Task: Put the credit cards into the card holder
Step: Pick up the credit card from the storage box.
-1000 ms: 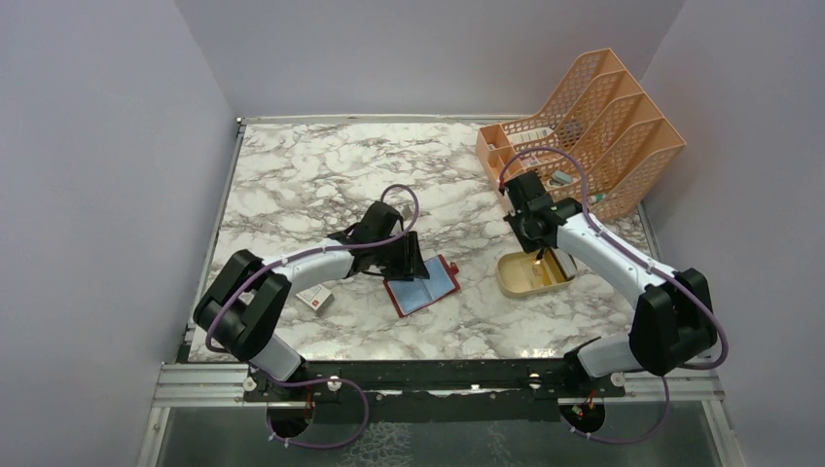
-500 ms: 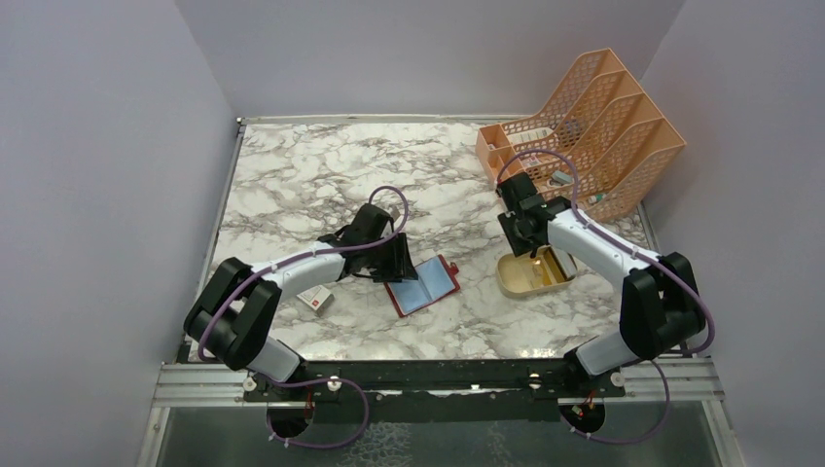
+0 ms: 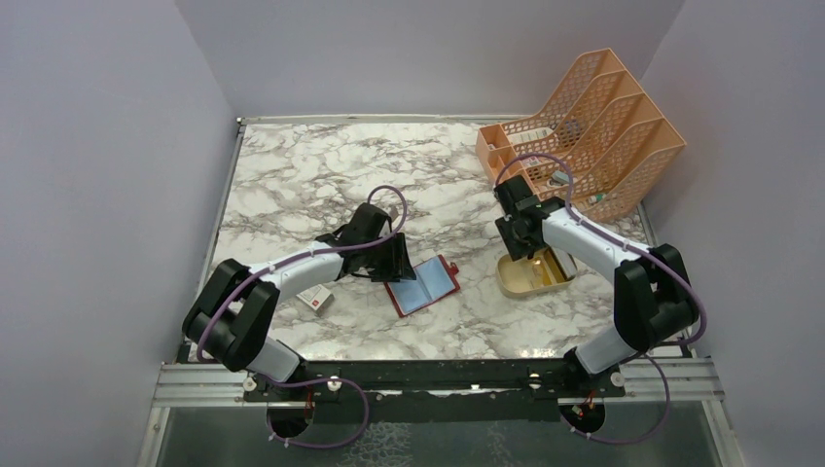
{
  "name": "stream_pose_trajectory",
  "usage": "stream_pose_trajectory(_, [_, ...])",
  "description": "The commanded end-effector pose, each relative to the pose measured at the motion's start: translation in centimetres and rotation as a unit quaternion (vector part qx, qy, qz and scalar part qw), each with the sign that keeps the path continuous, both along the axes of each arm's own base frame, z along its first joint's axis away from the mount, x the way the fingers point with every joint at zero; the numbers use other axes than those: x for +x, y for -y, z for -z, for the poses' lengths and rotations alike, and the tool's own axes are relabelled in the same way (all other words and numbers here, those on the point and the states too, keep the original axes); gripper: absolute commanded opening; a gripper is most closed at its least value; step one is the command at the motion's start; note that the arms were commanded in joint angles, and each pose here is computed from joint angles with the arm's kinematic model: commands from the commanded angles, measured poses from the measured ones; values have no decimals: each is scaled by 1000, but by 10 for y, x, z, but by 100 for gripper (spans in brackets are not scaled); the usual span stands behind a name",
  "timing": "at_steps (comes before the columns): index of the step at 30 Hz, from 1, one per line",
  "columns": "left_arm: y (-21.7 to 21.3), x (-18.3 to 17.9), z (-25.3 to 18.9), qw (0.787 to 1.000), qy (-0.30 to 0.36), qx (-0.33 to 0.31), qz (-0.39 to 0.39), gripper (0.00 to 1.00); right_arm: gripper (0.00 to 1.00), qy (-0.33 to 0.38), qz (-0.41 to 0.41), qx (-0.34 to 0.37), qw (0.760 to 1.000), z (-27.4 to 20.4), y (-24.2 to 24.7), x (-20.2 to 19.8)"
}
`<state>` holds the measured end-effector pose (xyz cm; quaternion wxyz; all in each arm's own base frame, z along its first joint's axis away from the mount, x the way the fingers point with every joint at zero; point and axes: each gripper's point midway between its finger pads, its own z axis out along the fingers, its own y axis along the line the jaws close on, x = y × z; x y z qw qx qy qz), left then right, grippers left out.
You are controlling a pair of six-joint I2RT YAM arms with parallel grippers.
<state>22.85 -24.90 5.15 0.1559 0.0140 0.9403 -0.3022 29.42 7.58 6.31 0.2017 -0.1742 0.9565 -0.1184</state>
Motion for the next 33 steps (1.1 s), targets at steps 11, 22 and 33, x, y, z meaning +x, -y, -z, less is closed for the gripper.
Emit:
stream_pose_trajectory(11, [8,-7,-13,999,4,-40,24,49,47,53,23,-115,992,-41,46,5])
stream_pose_trajectory(22, [10,-11,-12,998,-1,-50,29,49,58,27,27,-195,980,-24,71,-7])
stream_pose_trajectory(33, [10,-11,-13,998,0,-51,30,49,55,28,36,-252,967,-19,87,-8])
